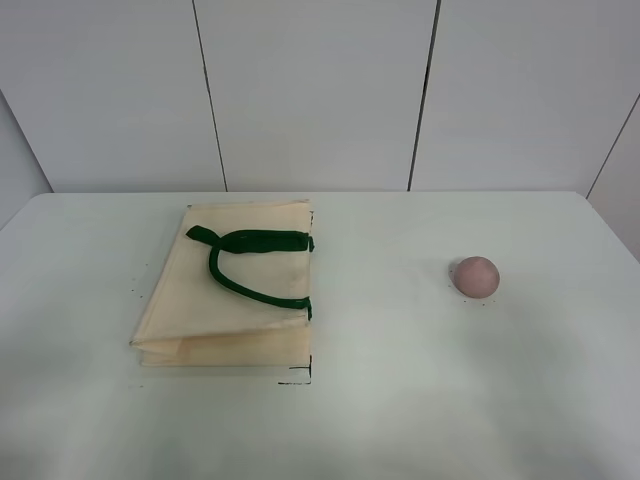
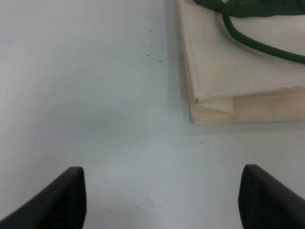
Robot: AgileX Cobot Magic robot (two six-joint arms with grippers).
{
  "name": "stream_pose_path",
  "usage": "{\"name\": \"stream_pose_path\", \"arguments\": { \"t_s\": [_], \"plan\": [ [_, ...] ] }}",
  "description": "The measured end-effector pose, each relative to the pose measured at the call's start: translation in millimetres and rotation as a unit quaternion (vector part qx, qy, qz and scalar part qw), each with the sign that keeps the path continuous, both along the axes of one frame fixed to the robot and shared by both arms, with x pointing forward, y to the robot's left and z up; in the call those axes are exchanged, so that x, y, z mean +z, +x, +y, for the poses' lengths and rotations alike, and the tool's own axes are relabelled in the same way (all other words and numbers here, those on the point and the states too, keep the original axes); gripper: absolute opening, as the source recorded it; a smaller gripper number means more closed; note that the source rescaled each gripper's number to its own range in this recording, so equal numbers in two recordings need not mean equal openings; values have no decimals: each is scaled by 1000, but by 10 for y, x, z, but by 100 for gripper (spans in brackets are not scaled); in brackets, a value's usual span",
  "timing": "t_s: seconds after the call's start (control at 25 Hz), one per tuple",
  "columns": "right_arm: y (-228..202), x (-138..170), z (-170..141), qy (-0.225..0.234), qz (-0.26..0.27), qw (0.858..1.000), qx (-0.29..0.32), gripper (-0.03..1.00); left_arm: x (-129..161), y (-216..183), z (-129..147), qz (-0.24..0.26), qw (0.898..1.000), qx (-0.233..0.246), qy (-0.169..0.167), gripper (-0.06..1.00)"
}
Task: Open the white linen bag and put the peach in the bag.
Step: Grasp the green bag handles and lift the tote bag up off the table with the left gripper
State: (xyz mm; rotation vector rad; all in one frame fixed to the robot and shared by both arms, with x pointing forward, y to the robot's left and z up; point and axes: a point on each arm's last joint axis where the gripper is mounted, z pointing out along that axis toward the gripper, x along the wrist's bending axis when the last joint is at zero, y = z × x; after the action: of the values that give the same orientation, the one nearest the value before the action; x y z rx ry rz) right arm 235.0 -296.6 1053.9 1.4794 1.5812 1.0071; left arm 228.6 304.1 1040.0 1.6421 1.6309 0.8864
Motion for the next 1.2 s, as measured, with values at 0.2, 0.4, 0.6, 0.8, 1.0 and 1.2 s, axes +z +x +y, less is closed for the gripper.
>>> {"name": "stream_pose_path", "arguments": {
  "t_s": [0.2, 0.4, 0.6, 0.8, 1.0, 1.2],
  "plan": [
    [0, 0, 0, 0, 0, 1000, 0, 100, 0, 0, 0, 0, 1000, 0, 0, 96],
    [0, 0, 0, 0, 0, 1000, 0, 100, 0, 0, 0, 0, 1000, 0, 0, 96],
    [0, 0, 0, 0, 0, 1000, 0, 100, 102, 6, 0, -2, 1000, 0, 0, 96],
    [0, 0, 0, 0, 0, 1000, 0, 100, 410, 336, -6, 77, 997, 0, 1, 96],
    [0, 0, 0, 0, 0, 1000, 0, 100, 661, 1074, -19, 189, 982, 0, 3, 96],
    [0, 0, 0, 0, 0, 1000, 0, 100, 704, 2027, -35, 273, 962, 0, 5, 96]
  ]
}}
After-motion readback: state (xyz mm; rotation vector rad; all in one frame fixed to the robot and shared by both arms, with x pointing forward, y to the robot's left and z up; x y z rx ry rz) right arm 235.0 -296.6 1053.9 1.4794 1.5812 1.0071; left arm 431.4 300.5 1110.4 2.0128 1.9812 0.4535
